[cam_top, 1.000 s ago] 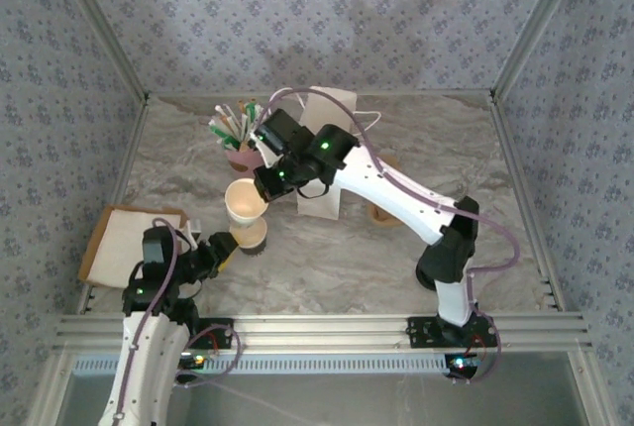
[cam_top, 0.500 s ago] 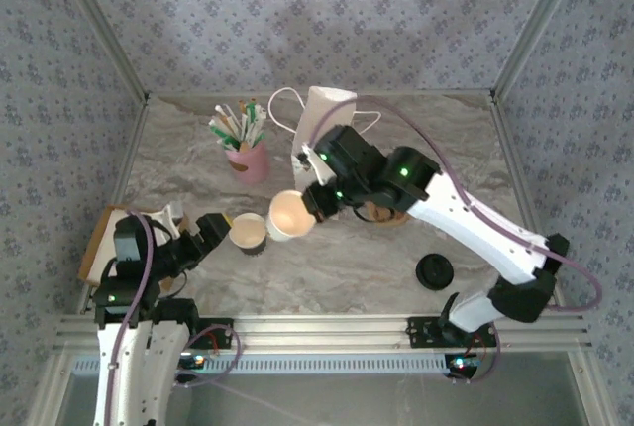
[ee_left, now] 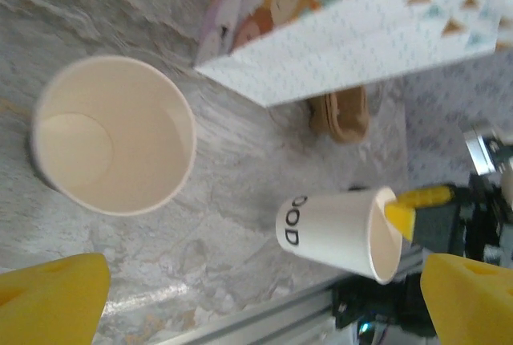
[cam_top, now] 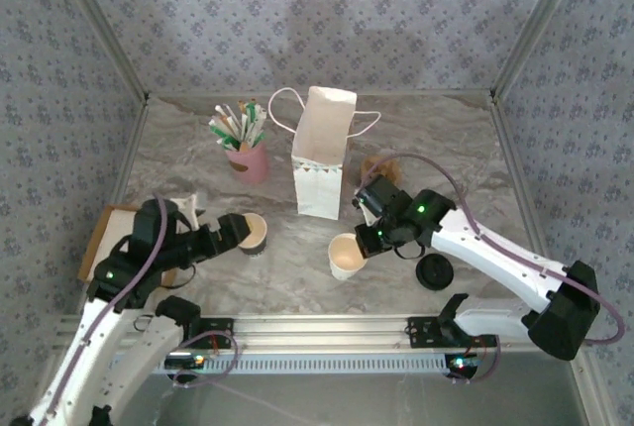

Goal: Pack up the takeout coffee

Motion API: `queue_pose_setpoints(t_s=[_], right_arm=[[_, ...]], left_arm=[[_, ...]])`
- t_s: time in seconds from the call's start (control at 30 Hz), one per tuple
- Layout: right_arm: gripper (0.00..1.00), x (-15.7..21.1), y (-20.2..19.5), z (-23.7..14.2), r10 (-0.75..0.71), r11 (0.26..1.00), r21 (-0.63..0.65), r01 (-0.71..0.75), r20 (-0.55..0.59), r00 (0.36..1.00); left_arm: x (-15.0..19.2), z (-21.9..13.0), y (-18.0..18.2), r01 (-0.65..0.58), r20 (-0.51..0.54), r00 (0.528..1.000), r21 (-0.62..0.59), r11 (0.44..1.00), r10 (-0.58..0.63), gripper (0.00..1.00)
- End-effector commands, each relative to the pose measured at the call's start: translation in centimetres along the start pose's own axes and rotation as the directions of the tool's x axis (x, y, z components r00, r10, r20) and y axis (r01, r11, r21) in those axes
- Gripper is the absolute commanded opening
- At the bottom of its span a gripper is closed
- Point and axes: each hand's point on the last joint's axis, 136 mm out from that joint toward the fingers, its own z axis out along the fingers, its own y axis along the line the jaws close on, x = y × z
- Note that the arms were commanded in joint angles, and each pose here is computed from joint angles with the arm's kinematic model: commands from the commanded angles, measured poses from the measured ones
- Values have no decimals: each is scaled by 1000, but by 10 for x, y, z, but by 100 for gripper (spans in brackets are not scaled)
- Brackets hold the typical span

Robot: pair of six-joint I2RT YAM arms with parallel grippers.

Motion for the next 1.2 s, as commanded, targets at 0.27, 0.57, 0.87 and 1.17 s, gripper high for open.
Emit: queue_pose_setpoints(t_s=[0.27,0.57,0.87,1.17], right_arm=[[3,-18,-14,34,64,998,19,-66,66,996],[34,-16,-14,37,68,997,20,-69,57,996],[71,-13,-17,2,84,996,16,-86,110,990],[100,10,-82,-39,281,920,210,-329,229,932]], left_arm=[[11,64,-61,-281,-10,960,-88,956,281,100],[26,92,-76,-336,-45,942,-88,938,334,99],[31,92,-93,-416,-34,909,-69,907,415,99],[50,100,-125,-525,-43,851,-15,851,524,99]])
